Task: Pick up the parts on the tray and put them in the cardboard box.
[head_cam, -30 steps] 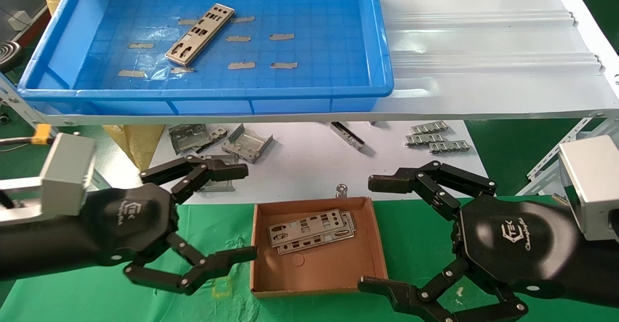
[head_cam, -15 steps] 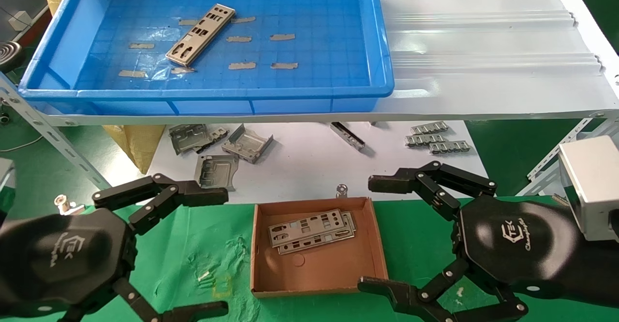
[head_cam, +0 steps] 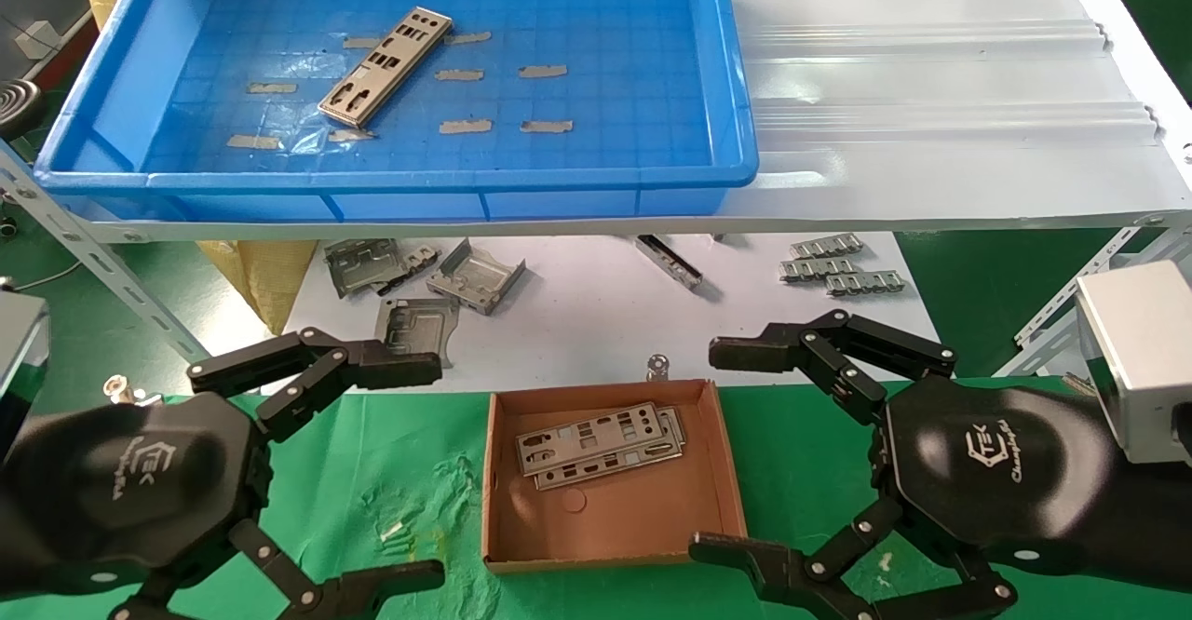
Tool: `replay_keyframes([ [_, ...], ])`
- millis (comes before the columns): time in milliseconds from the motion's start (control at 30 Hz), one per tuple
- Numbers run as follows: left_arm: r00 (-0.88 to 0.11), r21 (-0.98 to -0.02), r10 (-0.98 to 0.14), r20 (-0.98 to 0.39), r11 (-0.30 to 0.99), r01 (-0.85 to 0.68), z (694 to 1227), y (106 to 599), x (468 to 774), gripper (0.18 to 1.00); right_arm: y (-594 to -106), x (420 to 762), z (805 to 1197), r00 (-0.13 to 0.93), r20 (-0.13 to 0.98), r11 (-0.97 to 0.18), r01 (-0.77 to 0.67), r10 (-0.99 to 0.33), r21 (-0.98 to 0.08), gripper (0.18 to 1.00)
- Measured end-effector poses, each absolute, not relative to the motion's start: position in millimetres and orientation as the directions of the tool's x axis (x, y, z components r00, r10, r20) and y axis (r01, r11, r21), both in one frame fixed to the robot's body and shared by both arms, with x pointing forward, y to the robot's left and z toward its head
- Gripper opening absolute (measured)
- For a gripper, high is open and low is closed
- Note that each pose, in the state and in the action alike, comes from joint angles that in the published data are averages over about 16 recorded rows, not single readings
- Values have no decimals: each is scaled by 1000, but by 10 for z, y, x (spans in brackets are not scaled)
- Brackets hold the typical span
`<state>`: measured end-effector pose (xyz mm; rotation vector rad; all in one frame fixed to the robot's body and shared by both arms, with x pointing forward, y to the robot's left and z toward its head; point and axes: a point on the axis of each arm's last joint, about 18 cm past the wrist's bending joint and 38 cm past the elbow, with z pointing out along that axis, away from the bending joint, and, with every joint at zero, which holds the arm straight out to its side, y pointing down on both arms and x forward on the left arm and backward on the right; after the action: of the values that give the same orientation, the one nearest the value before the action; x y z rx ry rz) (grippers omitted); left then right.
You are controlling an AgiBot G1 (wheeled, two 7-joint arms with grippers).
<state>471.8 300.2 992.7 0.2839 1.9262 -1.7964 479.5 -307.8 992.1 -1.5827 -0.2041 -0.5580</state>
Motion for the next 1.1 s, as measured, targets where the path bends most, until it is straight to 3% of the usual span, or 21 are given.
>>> replay_keyframes([
  [1100,-860,-878,-179,-478,112,464,9920,3001,4758,1001,-3078,4795,9921,862,466,-103,454,-201,-885,1000],
])
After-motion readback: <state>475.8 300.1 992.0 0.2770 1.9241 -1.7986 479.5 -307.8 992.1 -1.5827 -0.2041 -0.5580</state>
